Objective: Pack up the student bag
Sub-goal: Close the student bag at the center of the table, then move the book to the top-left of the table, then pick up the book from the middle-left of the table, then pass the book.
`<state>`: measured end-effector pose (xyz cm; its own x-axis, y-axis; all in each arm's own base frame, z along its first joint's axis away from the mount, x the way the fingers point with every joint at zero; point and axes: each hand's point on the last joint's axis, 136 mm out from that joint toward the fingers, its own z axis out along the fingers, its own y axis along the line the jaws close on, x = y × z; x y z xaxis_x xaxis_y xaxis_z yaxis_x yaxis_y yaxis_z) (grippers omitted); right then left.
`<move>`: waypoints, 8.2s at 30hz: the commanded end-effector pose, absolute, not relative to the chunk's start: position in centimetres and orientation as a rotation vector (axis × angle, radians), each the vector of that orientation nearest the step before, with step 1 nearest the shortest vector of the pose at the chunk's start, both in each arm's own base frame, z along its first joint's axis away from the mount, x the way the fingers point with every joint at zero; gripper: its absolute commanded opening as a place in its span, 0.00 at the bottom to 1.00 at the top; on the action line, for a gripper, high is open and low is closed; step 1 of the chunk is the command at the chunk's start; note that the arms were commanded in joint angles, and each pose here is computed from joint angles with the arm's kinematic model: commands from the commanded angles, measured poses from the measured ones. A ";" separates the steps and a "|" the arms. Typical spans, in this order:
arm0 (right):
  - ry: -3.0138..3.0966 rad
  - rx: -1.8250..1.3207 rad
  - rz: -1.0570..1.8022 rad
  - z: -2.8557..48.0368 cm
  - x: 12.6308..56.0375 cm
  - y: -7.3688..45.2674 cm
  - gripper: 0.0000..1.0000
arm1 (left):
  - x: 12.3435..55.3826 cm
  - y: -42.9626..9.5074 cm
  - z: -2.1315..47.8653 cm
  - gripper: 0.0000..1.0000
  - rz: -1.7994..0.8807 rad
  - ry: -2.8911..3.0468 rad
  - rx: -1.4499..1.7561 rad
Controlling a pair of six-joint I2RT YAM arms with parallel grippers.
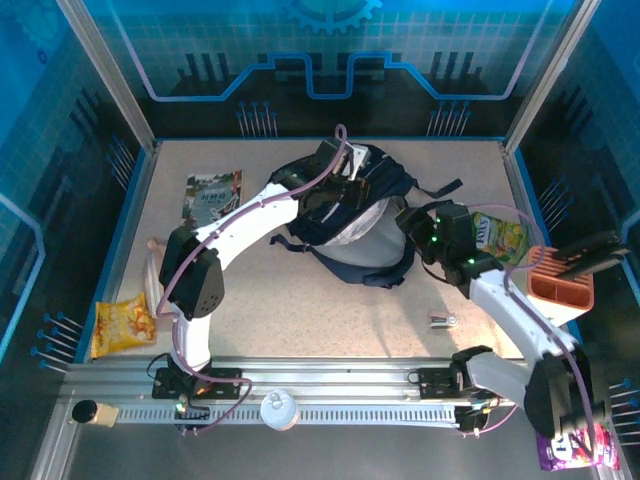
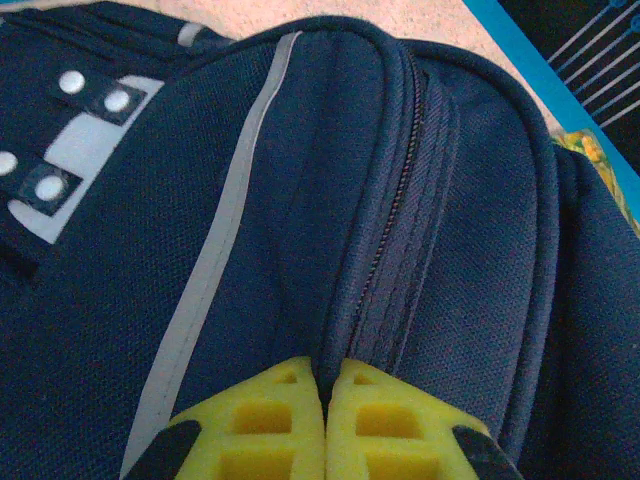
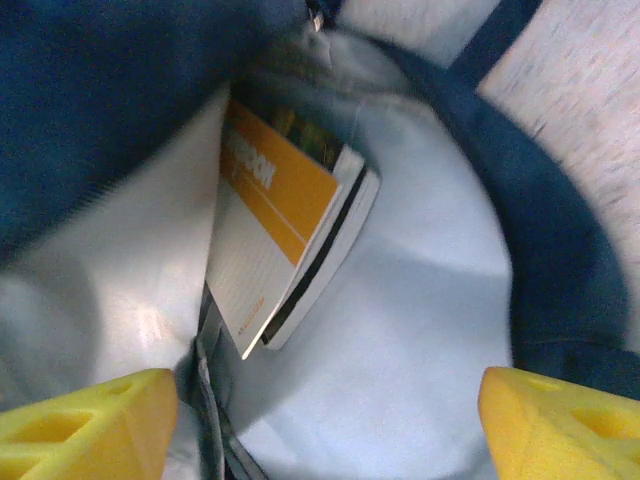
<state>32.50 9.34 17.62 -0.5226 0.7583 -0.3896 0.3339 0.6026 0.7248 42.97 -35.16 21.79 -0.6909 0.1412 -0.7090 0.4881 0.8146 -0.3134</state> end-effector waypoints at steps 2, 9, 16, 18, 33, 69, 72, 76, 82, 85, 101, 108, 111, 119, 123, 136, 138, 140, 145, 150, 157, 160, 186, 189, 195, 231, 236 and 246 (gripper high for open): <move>2.114 0.791 0.467 20.1 30.6 5.5 0.82 | 42.0 -35.1 25.7 0.27 -0.783 2.232 0.417; 2.116 0.588 0.456 23.1 31.6 6.7 0.86 | 40.5 -31.5 26.1 0.80 -0.728 2.234 0.327; 2.173 0.388 0.511 23.7 34.1 11.3 0.99 | 41.9 -20.2 20.5 0.99 -0.464 2.329 -0.016; 2.191 0.351 0.535 23.4 34.7 12.7 1.00 | 42.2 -16.5 18.3 0.99 -0.399 2.363 -0.134; 2.307 0.209 0.707 21.0 36.5 18.9 1.00 | 45.6 -3.8 9.0 0.99 -0.401 2.560 -0.568; 2.385 0.103 0.735 19.6 38.3 23.4 0.98 | 30.5 -14.8 2.2 0.99 -0.947 2.725 -1.068; 2.391 0.085 0.734 19.4 38.4 24.1 0.98 | 30.7 -15.8 3.8 0.99 -1.027 2.663 -1.055; 2.397 0.062 0.727 19.5 38.4 24.8 0.98 | 31.8 -15.0 7.0 0.99 -0.931 2.656 -0.897; 2.397 0.033 0.710 19.3 38.0 25.5 0.98 | 32.3 -10.8 7.8 0.99 -0.745 2.653 -0.850; 2.406 0.028 0.711 19.0 37.9 25.7 0.98 | 31.7 -8.8 7.1 0.99 -0.704 2.650 -0.919; 2.463 -0.187 0.710 17.3 36.5 31.6 0.94 | 29.3 -0.1 5.0 0.99 -0.330 2.628 -1.076; 2.535 -0.473 0.737 14.6 34.1 39.1 0.81 | 32.0 2.0 5.4 0.99 -0.357 2.575 -1.050; 2.573 -0.586 0.747 13.0 33.3 42.4 0.67 | 32.5 1.5 5.7 0.99 -0.403 2.563 -1.038; 2.650 -0.669 0.631 7.5 34.3 46.3 0.50 | 32.5 1.3 5.1 0.92 -0.409 2.602 -1.022; 2.680 -0.679 0.567 4.9 35.0 46.7 0.50 | 32.5 1.0 4.5 0.91 -0.422 2.642 -1.003; 2.750 -0.678 0.443 1.0 35.3 45.3 0.58 | 32.8 -1.2 3.3 0.88 -0.587 2.718 -0.966; 2.771 -0.678 0.456 0.4 35.0 45.2 0.59 | 33.0 -2.3 3.5 0.86 -0.673 2.714 -0.955; 2.796 -0.675 0.472 -0.3 34.7 45.2 0.58 | 33.1 -3.5 4.0 0.85 -0.740 2.710 -0.930; 2.848 -0.648 0.509 -1.5 34.3 44.9 0.58 | 33.4 -5.1 6.1 0.77 -0.869 2.664 -0.892; 2.889 -0.623 0.514 -2.6 34.0 44.5 0.57 | 33.6 -6.5 9.2 0.63 -1.014 2.581 -0.847; 2.900 -0.608 0.526 -2.8 34.1 44.2 0.52 | 32.8 -6.1 9.5 0.43 -0.965 2.593 -0.841; 2.898 -0.609 0.535 -2.8 34.1 44.3 0.51 | 32.6 -6.0 8.3 0.35 -0.950 2.623 -0.882; 2.390 -0.348 0.888 21.3 37.4 38.1 0.70 | 34.2 -1.4 21.6 0.00 -0.678 2.148 -0.851; 2.372 -0.232 0.939 21.9 37.6 35.7 0.73 | 35.4 -3.0 24.1 0.00 -0.797 2.070 -0.796; 2.304 0.002 1.028 22.8 37.8 30.9 0.77 | 37.7 -5.3 27.7 0.00 -0.979 1.879 -0.792; 1.915 0.618 1.690 24.8 40.5 33.2 0.89 | 42.0 -15.1 29.8 0.00 -1.277 1.566 -0.849; 1.892 0.697 1.717 24.6 41.4 33.5 0.80 | 42.1 -15.0 29.6 0.00 -1.268 1.567 -0.857; 1.856 0.701 1.823 25.3 42.5 35.1 0.60 | 42.3 -15.2 29.0 0.00 -1.275 1.579 -0.868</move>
<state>42.14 34.22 23.65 -0.7645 0.6442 0.0253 0.0814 0.0576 0.9950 42.14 -15.18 27.75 -0.3689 -0.9040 -0.2159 -0.0353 0.2458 -0.9687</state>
